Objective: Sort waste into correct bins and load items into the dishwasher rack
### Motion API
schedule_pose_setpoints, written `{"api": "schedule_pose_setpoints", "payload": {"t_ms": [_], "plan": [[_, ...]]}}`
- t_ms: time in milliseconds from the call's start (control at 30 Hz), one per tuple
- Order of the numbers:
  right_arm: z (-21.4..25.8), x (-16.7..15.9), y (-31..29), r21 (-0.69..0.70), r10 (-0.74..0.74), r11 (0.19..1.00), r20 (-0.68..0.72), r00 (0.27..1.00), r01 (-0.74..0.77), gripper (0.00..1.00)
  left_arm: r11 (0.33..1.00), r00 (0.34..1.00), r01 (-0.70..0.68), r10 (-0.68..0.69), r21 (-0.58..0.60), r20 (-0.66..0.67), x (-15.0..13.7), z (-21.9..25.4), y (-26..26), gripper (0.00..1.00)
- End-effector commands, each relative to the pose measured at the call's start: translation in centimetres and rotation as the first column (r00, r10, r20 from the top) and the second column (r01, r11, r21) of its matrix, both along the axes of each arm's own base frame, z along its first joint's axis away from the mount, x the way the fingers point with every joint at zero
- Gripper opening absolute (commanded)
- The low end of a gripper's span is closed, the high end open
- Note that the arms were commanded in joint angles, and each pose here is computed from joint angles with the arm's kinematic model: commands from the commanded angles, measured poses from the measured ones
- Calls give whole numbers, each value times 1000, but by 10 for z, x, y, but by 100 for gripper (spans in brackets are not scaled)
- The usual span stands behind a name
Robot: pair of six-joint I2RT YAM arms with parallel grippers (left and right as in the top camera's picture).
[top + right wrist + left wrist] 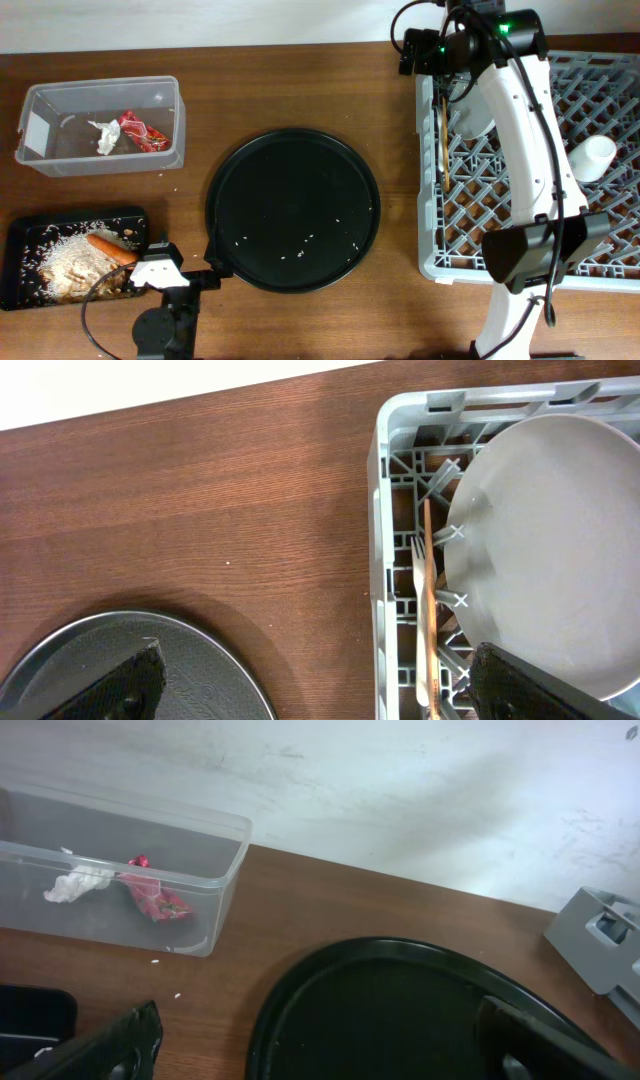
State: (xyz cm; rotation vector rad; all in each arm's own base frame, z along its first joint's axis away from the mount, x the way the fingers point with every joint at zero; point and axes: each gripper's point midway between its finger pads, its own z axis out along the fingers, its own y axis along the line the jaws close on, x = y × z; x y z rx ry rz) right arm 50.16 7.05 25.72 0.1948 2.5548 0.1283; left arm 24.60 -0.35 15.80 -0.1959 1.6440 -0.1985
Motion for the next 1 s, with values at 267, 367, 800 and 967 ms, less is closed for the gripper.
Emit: {"api": "schedule_pose_setpoints", "payload": {"t_ms": [267, 367, 800, 967], "plan": [[5, -1, 0, 10, -10, 1000, 10, 1000, 10, 99, 1000, 1000, -4, 4, 21, 2, 0, -2, 1, 99], [5, -1, 0, 10, -10, 1000, 10, 1000, 10, 99, 1000, 1000, -4, 4, 21, 2, 0, -2, 1, 99], [22, -7, -1, 15, -9, 1000, 44, 999, 8, 99, 1000, 1000, -4, 4, 21, 2, 0, -2, 1, 99], [57, -20, -3, 27, -9, 1000, 117, 993, 6, 99, 1000, 1000, -4, 4, 21, 2, 0, -2, 1, 99]]}}
